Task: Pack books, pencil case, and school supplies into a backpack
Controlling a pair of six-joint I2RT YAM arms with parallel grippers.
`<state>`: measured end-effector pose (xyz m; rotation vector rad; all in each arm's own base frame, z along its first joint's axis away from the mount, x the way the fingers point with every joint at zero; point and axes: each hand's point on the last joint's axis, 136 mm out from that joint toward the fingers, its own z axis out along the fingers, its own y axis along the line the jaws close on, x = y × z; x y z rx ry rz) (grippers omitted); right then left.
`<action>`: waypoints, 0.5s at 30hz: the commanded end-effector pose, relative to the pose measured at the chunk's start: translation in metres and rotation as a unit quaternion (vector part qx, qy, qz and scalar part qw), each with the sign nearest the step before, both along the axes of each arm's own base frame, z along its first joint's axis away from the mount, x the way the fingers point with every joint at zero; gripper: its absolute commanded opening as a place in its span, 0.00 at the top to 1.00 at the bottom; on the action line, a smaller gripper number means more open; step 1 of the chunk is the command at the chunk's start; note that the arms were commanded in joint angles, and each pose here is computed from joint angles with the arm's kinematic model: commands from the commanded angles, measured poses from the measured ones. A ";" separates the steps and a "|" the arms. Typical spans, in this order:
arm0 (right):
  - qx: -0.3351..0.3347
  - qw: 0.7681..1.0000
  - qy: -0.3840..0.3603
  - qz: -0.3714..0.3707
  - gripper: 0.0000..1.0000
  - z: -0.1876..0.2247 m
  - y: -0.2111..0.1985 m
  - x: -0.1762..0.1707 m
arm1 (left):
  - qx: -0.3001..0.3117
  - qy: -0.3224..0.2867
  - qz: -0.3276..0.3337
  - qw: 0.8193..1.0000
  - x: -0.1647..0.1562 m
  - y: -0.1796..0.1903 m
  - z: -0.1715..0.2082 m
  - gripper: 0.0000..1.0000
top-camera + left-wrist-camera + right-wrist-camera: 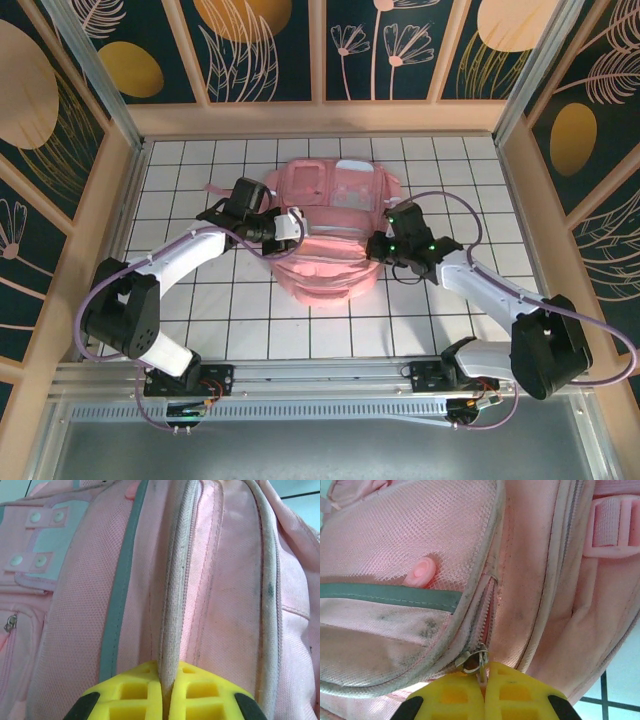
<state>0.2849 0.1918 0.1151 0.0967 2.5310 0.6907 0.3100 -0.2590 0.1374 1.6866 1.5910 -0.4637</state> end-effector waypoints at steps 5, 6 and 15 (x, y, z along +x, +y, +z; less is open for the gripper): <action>0.025 0.996 -0.027 0.087 1.00 0.005 0.005 -0.008 | -0.007 0.036 -0.030 0.999 -0.006 0.008 0.004 0.70; 0.031 0.993 -0.037 0.111 1.00 0.012 0.016 -0.012 | -0.024 0.044 -0.024 0.998 -0.004 0.002 0.013 0.57; 0.077 0.970 -0.084 0.216 1.00 0.056 0.077 -0.032 | -0.051 -0.017 -0.096 0.994 -0.040 -0.066 0.033 0.40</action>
